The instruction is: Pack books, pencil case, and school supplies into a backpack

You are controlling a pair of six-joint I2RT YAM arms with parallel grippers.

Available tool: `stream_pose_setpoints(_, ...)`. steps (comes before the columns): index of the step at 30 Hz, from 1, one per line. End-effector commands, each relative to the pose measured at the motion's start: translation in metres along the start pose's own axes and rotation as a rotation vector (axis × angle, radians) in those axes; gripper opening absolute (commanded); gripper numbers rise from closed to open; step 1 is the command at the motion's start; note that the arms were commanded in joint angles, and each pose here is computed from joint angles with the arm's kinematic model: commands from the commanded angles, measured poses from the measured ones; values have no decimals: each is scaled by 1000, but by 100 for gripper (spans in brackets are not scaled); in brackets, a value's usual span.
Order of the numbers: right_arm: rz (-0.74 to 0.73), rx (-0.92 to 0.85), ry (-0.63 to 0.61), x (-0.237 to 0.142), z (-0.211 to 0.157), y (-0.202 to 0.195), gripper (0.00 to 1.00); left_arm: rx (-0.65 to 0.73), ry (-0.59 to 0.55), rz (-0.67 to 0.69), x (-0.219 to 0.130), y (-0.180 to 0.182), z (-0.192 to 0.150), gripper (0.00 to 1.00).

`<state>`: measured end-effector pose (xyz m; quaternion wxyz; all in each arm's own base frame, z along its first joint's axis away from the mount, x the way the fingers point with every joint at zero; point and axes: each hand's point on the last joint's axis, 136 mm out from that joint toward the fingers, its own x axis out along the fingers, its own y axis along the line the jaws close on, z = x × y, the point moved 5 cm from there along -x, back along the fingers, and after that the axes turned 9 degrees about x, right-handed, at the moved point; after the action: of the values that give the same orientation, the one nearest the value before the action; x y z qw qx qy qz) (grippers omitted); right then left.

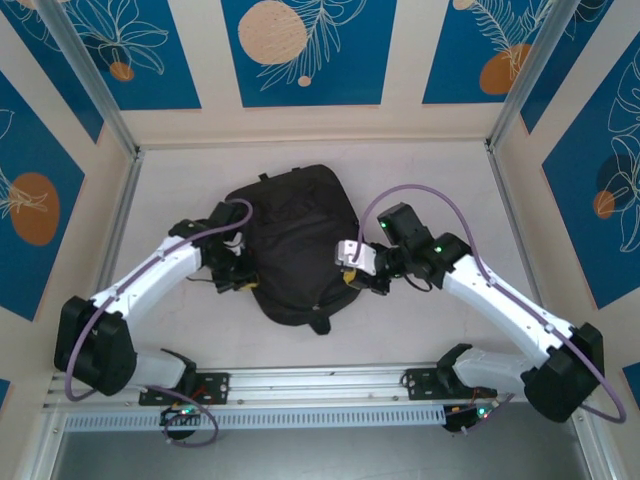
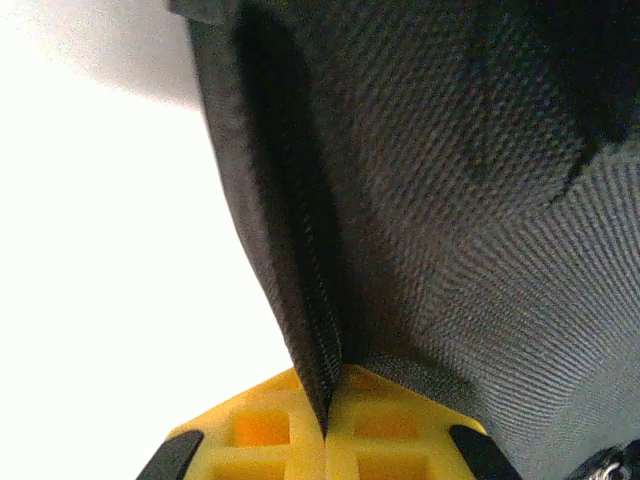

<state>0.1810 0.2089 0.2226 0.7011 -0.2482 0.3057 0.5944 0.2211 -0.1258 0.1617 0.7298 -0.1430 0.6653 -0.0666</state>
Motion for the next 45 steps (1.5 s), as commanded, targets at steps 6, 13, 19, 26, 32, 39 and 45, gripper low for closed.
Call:
stream_pose_setpoints(6,186,-74,2,27,29,25,11,27,42,-39,-18,11,-23,31)
stream_pose_setpoints(13,188,-69,58,45,31,23,11,-27,84,-204,-15,-8,-60,56)
stream_pose_setpoints(19,94,-55,73,53,32,16,11,-87,151,-159,-1,-8,-82,57)
stream_pose_setpoints(26,85,-83,57,50,28,26,11,-139,149,-155,12,-6,-89,54)
stream_pose_setpoints(32,92,-86,69,50,27,29,12,-105,104,-135,4,-16,-72,58)
stream_pose_setpoints(39,106,-69,77,53,24,31,12,-86,72,-177,-1,-25,-64,57)
stream_pose_setpoints(45,109,-80,92,51,23,32,12,-70,142,-132,16,-14,-75,40)
